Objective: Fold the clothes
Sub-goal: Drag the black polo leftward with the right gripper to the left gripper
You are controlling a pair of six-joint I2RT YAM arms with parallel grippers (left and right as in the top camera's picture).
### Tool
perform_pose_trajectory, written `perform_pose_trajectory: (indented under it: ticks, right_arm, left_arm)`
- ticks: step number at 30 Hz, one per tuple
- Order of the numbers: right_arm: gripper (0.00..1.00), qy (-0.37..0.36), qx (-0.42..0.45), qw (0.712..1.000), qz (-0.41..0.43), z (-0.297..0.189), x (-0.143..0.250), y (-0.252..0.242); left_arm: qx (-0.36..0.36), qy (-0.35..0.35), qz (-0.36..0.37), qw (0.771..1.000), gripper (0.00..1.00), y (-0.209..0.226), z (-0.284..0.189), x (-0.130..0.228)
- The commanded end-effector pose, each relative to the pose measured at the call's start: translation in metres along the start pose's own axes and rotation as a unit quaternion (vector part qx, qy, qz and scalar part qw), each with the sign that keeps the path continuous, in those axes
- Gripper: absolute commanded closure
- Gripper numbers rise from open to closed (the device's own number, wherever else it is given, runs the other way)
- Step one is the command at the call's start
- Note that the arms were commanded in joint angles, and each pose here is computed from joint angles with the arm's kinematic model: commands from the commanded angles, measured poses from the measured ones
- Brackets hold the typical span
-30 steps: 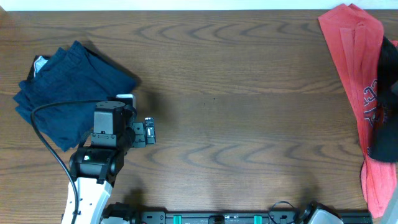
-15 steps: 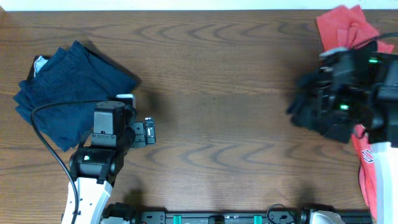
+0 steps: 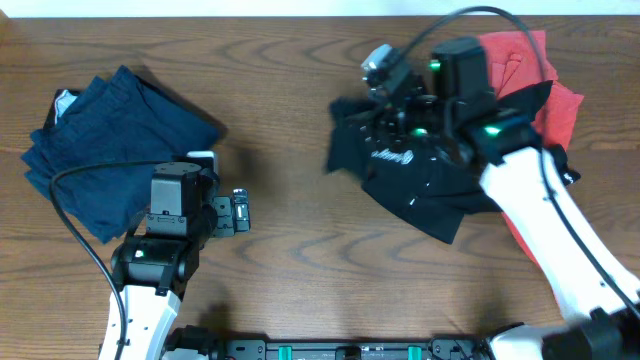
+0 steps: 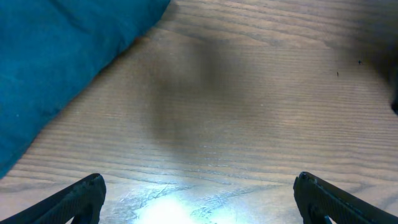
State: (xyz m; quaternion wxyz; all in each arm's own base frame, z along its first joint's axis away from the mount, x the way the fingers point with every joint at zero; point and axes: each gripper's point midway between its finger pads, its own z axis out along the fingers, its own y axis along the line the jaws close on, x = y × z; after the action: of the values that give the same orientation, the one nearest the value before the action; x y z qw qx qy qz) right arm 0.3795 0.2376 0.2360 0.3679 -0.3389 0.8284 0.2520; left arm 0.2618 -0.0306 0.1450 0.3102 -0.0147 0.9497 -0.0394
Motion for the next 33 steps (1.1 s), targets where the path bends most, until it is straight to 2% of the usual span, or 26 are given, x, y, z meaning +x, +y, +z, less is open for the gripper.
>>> perform_pose_trajectory:
  ticks: [1, 5, 7, 11, 17, 25, 31, 33]
  right_arm:
    - [0.11, 0.031, 0.162, 0.977, 0.133, -0.005, 0.022, -0.060]
    - [0.01, 0.047, 0.357, 0.898, 0.255, -0.063, 0.060, -0.125]
    - [0.01, 0.059, 0.407, 0.867, 0.282, -0.094, 0.077, -0.141]
    - [0.01, 0.095, 0.446, 0.828, 0.326, -0.143, 0.112, -0.156]
    - [0.01, 0.163, 0.472, 0.773, 0.391, -0.191, 0.166, -0.163]
    - [0.01, 0.222, 0.453, 0.742, 0.442, -0.212, 0.203, -0.149]
    - [0.01, 0.228, 0.443, 0.745, 0.444, -0.211, 0.205, -0.145]
    - [0.01, 0.226, 0.436, 0.748, 0.447, -0.208, 0.204, -0.144]
  left_arm:
    - [0.017, -0.012, -0.006, 1.000, 0.02, -0.006, -0.005, -0.009]
    - [0.057, -0.032, -0.004, 0.998, 0.02, -0.021, -0.005, -0.020]
    - [0.091, -0.045, -0.001, 0.995, 0.02, -0.033, -0.004, -0.029]
    - [0.125, -0.036, -0.028, 0.991, 0.02, -0.049, 0.014, -0.037]
    - [0.207, 0.051, -0.045, 0.976, 0.02, -0.098, 0.059, -0.016]
    - [0.226, 0.146, -0.070, 0.960, 0.02, -0.154, 0.123, 0.031]
    - [0.274, 0.104, -0.037, 0.955, 0.02, -0.203, 0.156, 0.032]
    - [0.265, 0.079, -0.046, 0.960, 0.00, -0.208, 0.168, 0.027]
